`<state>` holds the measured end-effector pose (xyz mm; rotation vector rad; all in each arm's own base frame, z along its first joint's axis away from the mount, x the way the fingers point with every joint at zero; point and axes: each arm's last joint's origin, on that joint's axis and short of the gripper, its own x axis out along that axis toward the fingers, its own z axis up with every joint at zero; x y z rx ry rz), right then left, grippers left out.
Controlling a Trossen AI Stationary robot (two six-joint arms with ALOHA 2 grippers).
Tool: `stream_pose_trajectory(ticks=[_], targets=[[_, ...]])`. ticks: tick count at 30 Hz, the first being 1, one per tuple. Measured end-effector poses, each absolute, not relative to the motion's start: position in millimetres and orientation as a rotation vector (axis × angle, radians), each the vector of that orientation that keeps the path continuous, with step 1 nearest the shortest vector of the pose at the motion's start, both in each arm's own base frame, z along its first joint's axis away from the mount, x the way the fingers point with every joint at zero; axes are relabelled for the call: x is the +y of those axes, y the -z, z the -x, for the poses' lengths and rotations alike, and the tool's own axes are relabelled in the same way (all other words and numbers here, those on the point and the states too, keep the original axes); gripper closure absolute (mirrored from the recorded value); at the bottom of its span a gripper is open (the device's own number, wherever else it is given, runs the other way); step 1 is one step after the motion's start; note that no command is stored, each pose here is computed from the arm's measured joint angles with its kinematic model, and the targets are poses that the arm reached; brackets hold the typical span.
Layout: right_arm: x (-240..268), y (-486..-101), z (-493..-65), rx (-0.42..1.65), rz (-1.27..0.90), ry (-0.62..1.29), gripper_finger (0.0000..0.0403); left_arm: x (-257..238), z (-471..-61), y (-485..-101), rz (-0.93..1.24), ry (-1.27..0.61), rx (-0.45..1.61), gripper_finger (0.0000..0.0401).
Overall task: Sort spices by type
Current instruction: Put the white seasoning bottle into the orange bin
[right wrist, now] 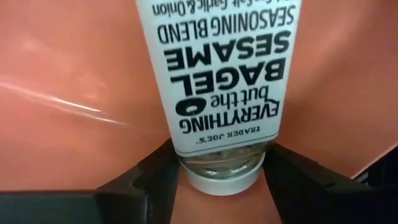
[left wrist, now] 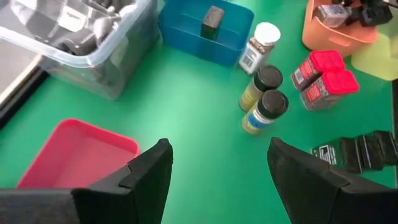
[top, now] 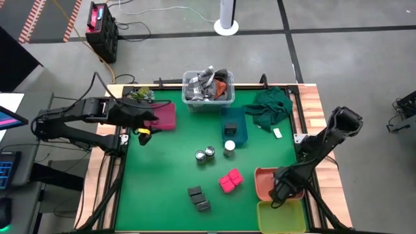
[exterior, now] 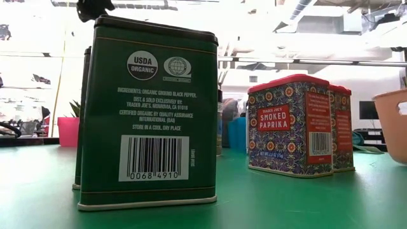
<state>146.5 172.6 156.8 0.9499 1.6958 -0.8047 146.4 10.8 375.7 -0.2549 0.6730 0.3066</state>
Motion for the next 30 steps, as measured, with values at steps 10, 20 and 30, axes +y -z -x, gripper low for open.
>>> stream_pose_trajectory(ticks=[10, 20, 30], targets=[[162.3, -160.6, -147.5, 1.719, -0.875, 0.767, 0.0188, 11.5, -143.5, -376.1, 0.253, -0.342, 0.692, 0.0152], [139.9, -201.2, -140.7, 1.689, -0.943, 0.674, 0.0238, 11.6, -143.6, -376.2, 0.244, -0.343, 0.691, 0.0152], [130.6, -215.1, -143.8, 1.664, -0.942, 0.456, 0.0239, 11.9, -143.7, -376.4, 0.22, -0.346, 0.69, 0.0152]])
